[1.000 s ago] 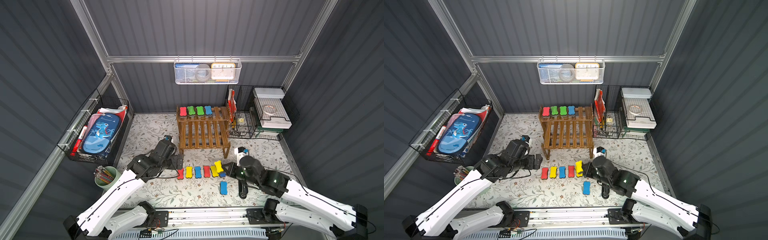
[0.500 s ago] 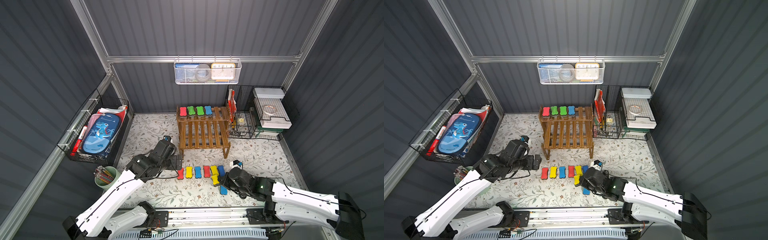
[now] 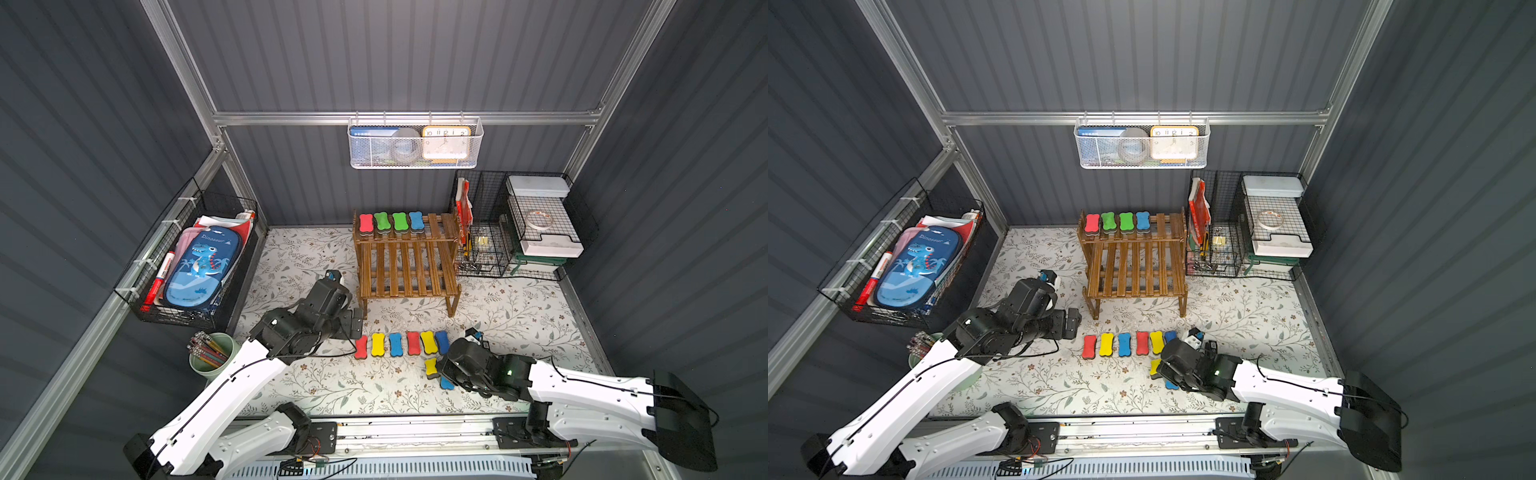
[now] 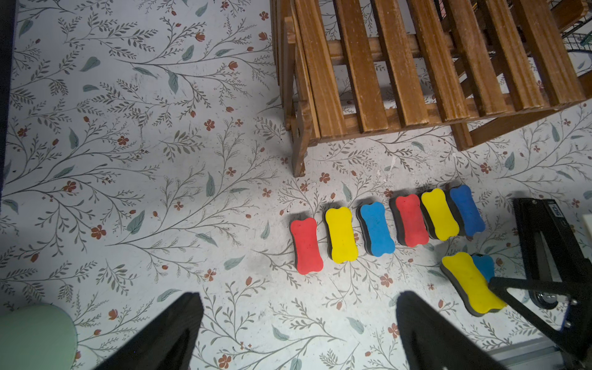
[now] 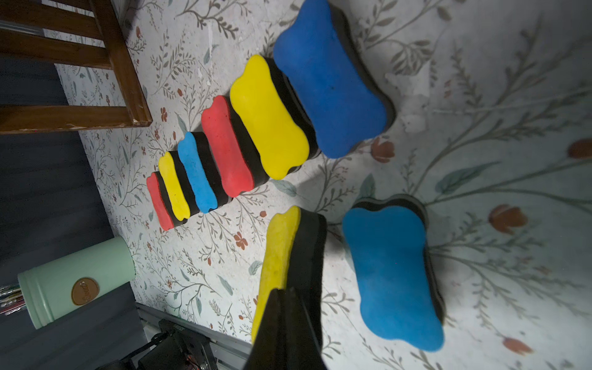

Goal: Remove the whiteboard erasers from the shelf
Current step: Place the whiteboard eraser at the center of the board.

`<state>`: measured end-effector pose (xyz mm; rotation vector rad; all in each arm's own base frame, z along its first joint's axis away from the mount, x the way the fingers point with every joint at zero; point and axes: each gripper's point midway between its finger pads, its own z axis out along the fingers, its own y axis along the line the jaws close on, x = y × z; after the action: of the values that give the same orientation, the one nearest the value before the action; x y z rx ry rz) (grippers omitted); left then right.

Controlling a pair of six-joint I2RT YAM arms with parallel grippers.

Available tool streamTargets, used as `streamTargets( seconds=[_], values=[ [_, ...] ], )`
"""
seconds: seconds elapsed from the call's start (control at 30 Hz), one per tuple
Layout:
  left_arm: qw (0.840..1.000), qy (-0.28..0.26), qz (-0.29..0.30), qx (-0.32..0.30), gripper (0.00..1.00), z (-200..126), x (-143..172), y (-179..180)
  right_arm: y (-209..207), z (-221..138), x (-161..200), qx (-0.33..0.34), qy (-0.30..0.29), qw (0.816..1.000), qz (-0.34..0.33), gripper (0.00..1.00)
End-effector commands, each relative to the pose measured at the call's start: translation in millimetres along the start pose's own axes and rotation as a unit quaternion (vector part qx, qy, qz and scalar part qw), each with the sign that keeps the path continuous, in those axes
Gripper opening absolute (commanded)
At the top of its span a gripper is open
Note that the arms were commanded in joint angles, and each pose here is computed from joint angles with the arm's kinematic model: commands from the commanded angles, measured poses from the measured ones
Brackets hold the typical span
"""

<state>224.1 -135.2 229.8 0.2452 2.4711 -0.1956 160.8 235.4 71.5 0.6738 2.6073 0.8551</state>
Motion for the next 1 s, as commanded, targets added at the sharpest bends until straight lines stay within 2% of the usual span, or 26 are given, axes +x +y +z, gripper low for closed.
streamTargets(
  seconds=[0.0, 0.27, 0.43, 0.53, 0.7, 0.83, 0.97],
  values=[
    [1.000, -0.001, 0.007, -0.006, 0.99, -4.4, 0.7, 4.6, 4.8, -0.8, -5.8, -0.006, -0.018, 1.000, 0.003, 0.00],
    [1.000, -0.001, 0.009, -0.007, 0.99, -5.4, -0.6, 4.6, -0.5, 12.5, -4.7, 0.004, -0.012, 1.000, 0.016, 0.00],
    [1.000, -0.001, 0.008, -0.008, 0.99, -6.3, -0.1, 5.3, -1.5, 8.6, -6.1, 0.020, -0.010, 1.000, 0.015, 0.01],
    [1.000, -0.001, 0.009, -0.009, 0.99, -6.9, 0.5, 6.2, -2.4, 4.5, -8.2, 0.020, -0.015, 1.000, 0.017, 0.15],
    [1.000, 0.001, 0.008, -0.007, 0.99, -6.2, 1.8, 5.6, 3.3, -2.6, -11.8, 0.016, -0.021, 1.000, 0.010, 0.25],
    [1.000, 0.003, 0.008, -0.003, 0.99, -5.0, 1.7, 3.4, 22.4, -18.5, -21.3, 0.003, -0.040, 0.999, -0.020, 0.27],
    [1.000, 0.008, 0.007, 0.005, 0.99, -2.5, 4.4, 0.6, 57.3, -49.9, -41.6, -0.014, -0.080, 0.992, -0.098, 0.31]
  ],
)
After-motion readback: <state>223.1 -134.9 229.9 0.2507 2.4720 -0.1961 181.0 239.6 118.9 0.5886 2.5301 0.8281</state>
